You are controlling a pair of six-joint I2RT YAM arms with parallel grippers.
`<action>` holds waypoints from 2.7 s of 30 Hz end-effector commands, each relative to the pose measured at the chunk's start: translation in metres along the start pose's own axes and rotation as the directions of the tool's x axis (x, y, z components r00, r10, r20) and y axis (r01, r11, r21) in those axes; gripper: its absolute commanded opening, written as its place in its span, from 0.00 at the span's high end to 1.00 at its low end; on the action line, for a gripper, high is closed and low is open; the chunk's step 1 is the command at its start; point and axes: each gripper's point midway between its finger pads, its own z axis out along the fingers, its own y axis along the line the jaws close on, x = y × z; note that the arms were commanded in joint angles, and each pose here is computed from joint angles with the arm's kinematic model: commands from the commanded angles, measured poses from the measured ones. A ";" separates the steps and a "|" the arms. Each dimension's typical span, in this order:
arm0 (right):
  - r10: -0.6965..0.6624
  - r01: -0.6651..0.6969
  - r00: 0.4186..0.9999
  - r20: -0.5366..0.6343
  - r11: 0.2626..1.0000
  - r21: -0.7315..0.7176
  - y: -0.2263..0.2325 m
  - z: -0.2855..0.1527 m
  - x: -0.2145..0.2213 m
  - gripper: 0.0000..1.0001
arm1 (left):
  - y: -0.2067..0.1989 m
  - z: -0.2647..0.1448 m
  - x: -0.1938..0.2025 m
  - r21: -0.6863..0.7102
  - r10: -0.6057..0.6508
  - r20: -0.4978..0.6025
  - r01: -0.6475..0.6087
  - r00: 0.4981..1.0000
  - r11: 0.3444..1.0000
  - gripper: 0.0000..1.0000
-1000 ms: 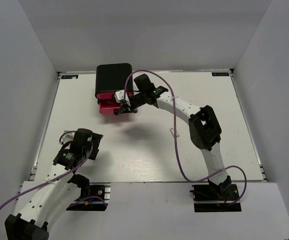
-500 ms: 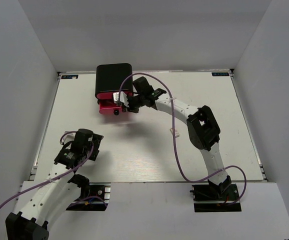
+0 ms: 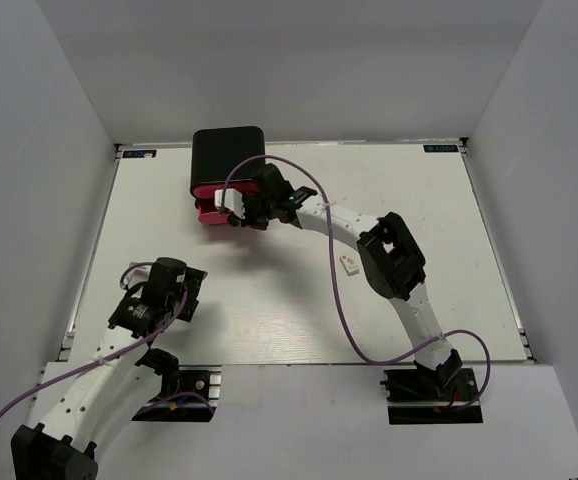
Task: Sort the stationery into containers
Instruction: Close the drawer, then open the drawer
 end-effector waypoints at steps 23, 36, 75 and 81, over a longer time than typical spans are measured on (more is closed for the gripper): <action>-0.050 0.039 0.998 0.031 0.961 0.274 -0.067 -0.003 -0.033 1.00 | -0.013 -0.001 0.001 0.054 -0.005 -0.008 0.006 1.000 0.999 0.18; -0.023 0.014 0.985 0.171 0.999 0.053 0.053 -0.100 -0.033 0.10 | -0.067 0.037 0.027 0.402 0.015 -0.073 0.016 0.997 0.916 0.39; 0.542 -0.554 0.832 0.116 0.801 0.227 0.038 -0.212 0.116 0.76 | -0.148 0.153 0.018 0.539 -0.169 -0.056 0.172 0.984 0.824 0.49; 0.552 -0.563 0.825 0.117 0.794 0.228 0.037 -0.213 0.119 0.76 | -0.147 0.161 0.020 0.526 -0.174 -0.060 0.179 0.983 0.831 0.45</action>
